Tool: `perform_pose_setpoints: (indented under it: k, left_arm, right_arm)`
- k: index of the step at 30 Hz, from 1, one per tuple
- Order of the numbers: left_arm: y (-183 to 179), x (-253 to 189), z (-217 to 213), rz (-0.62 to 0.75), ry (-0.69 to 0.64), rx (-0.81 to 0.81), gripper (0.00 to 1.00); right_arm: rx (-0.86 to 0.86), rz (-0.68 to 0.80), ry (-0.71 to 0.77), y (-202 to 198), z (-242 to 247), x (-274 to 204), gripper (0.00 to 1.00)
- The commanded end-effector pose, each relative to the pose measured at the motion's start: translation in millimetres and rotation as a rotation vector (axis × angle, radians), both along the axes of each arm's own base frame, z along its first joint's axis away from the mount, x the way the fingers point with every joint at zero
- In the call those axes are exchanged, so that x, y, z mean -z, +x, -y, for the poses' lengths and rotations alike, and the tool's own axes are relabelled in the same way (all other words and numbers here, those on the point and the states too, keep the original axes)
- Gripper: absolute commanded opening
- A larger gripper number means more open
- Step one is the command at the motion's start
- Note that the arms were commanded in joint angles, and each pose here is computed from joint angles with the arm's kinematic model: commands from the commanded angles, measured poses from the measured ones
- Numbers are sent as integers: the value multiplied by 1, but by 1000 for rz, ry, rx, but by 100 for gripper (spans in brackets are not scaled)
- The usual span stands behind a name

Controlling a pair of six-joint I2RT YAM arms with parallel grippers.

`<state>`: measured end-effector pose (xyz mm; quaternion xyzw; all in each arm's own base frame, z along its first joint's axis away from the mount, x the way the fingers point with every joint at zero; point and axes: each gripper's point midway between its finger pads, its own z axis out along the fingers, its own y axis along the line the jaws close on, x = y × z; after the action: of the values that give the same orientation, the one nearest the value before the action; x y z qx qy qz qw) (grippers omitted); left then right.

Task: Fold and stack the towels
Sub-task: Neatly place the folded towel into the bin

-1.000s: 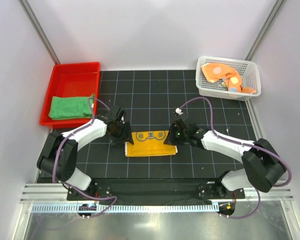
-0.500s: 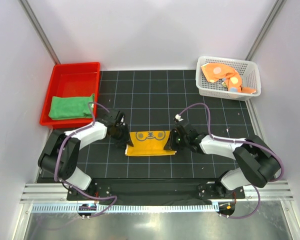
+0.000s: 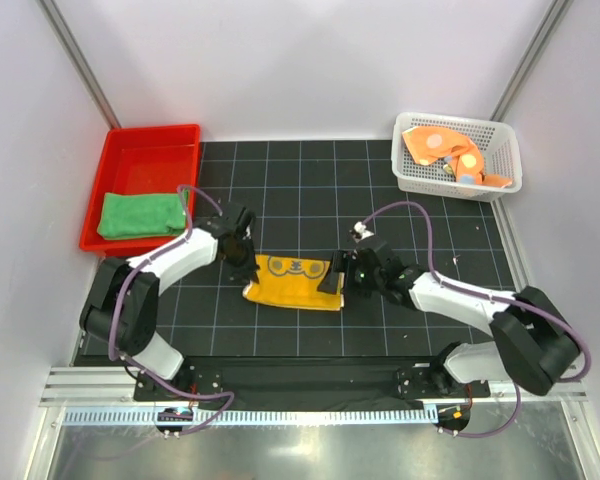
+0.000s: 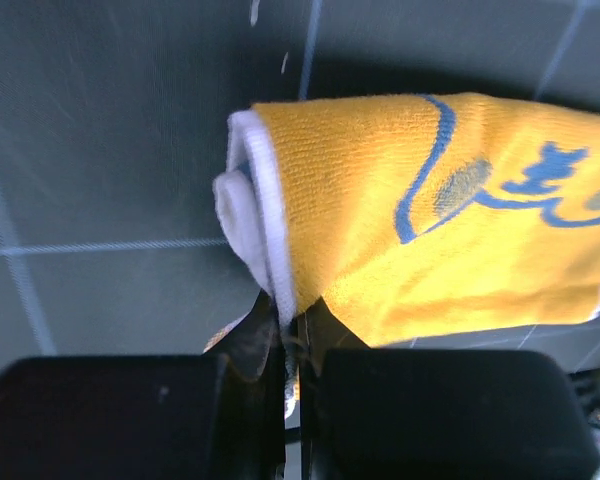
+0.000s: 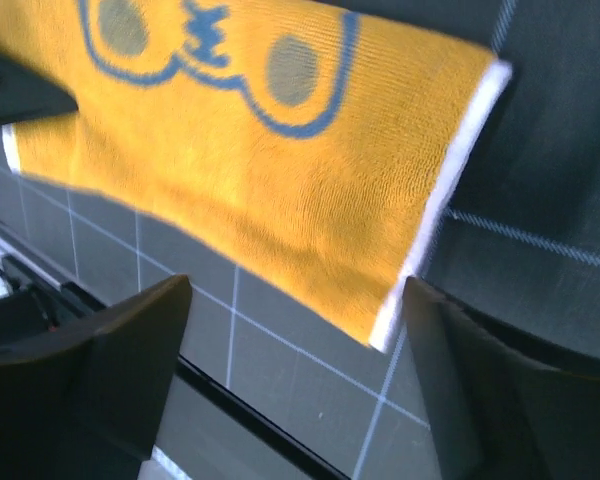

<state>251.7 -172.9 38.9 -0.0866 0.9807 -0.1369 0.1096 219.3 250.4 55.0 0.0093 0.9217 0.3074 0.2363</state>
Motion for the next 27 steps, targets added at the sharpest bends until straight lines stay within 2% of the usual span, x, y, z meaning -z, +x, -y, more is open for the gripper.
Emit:
perform_pose_setpoints:
  k: [1, 3, 6, 7, 9, 11, 12, 14, 15, 21, 27]
  left_arm:
    - [27, -36, -23, 85, 163, 12, 0]
    - [44, -58, -25, 138, 194, 11, 0]
    - [55, -72, -41, 151, 309, 42, 0]
    - [65, -91, -45, 179, 342, 46, 0]
    - [73, -93, -63, 148, 461, 83, 0]
    - [94, -115, -69, 187, 517, 82, 0]
    - [103, -114, -80, 176, 597, 96, 0]
    - [116, -132, -94, 188, 651, 86, 0]
    - [116, -129, -102, 151, 689, 103, 0]
    - [141, -151, -155, 145, 738, 16, 0]
    - [157, -151, -220, 120, 772, -121, 0]
  right_arm:
    - [9, 127, 51, 16, -6, -54, 99]
    - [24, 152, 42, 19, -3, -68, 100]
    - [40, 191, 46, 24, -1, -90, 100]
    - [39, 199, 43, 24, 0, -94, 100]
    - [32, 223, 45, 27, -1, -105, 100]
    - [30, 240, 45, 30, -2, -114, 100]
    - [30, 246, 38, 32, -2, -115, 100]
    - [21, 263, 31, 36, -3, -121, 100]
    - [16, 256, 16, 37, -3, -117, 100]
    - [-7, 262, -21, 48, -7, -112, 100]
    - [-36, 263, -15, 55, -15, -108, 100]
